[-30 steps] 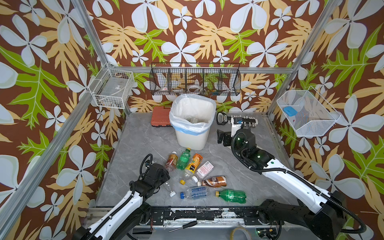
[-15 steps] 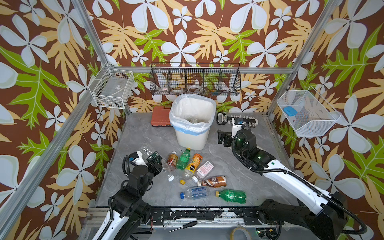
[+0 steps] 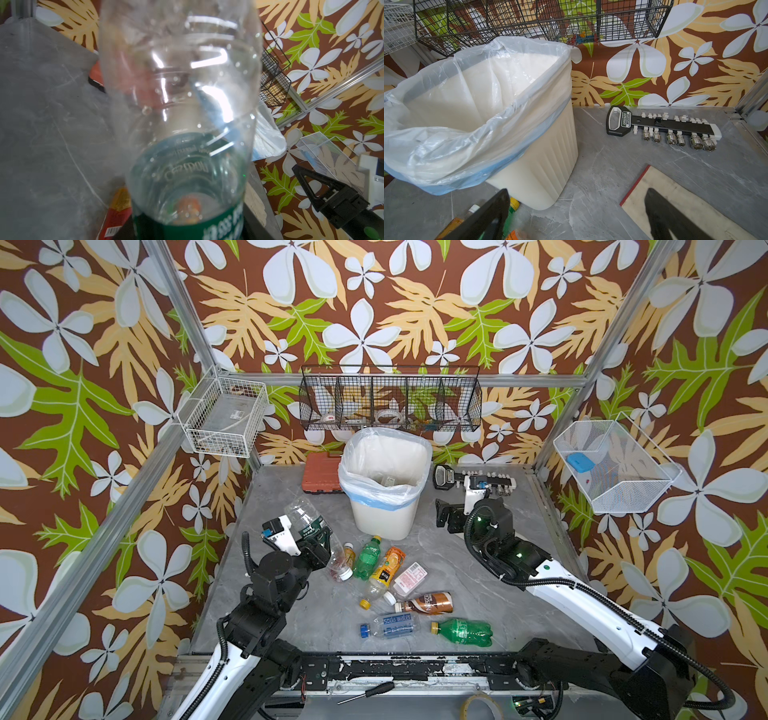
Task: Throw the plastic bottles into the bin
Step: 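Lift the green-labelled bottle with the left gripper over the bin and release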
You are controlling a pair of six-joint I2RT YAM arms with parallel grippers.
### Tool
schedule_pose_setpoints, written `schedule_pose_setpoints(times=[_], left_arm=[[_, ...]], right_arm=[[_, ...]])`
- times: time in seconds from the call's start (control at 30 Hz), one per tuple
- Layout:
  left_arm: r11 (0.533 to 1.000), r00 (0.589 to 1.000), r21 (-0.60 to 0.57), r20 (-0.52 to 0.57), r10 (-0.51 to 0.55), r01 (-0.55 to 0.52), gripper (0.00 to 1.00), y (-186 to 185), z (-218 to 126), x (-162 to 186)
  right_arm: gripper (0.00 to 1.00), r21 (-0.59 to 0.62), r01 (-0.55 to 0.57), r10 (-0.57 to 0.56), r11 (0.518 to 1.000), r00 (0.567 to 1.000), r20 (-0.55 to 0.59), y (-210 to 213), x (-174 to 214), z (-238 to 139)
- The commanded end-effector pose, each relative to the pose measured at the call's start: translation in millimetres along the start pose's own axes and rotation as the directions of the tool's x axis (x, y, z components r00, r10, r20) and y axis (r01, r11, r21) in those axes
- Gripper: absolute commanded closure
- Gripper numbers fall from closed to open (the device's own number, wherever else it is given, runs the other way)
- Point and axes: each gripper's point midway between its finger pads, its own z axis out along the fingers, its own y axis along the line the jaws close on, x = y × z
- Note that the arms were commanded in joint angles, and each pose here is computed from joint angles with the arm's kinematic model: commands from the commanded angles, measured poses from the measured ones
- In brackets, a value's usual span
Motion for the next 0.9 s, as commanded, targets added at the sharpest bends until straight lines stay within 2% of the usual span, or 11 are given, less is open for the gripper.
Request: schedule_pose_setpoints(times=[0.0,0.17,0.37,0.47,0.63,0.87], left_arm=[[0.977,0.993,0.207,0.109,0.034,-0.057,0.48,-61.8,5.9,-42.4],[0.925,0.987,0.368,0.154,0.043,-0.098,0.48,-126.5,33.9,-77.2],[0.884,0.989,0.46,0.151,0.013,-0.082,0.49,-174.9,87.2,-97.6],[0.877,0.991,0.476,0.131,0.01,-0.072,0.49,-186.2,121.7,-95.3],[0.892,0.998,0.449,0.057,0.033,-0.056,0.49,-189.4,179.0,-78.9],[0.904,1.0,0.428,-0.003,0.029,-0.025,0.46,-183.9,211.0,-63.4]], right_arm=[[0.0,0.016,-0.009,0.009,1.0,1.0,0.022,-2.8,-7.4,-2.7],[0.0,0.031,-0.014,0.013,0.999,0.999,0.035,-9.0,-8.3,-11.0],[0.0,0.061,-0.015,0.012,0.998,0.999,0.044,-19.3,-9.4,-23.3],[0.0,0.071,-0.018,0.014,0.997,0.999,0.051,-23.5,-9.3,-28.1],[0.0,0.084,-0.017,0.012,0.996,0.998,0.053,-28.4,-9.6,-34.0],[0.0,0.105,-0.015,0.008,0.994,0.998,0.061,-35.9,-9.9,-40.6]])
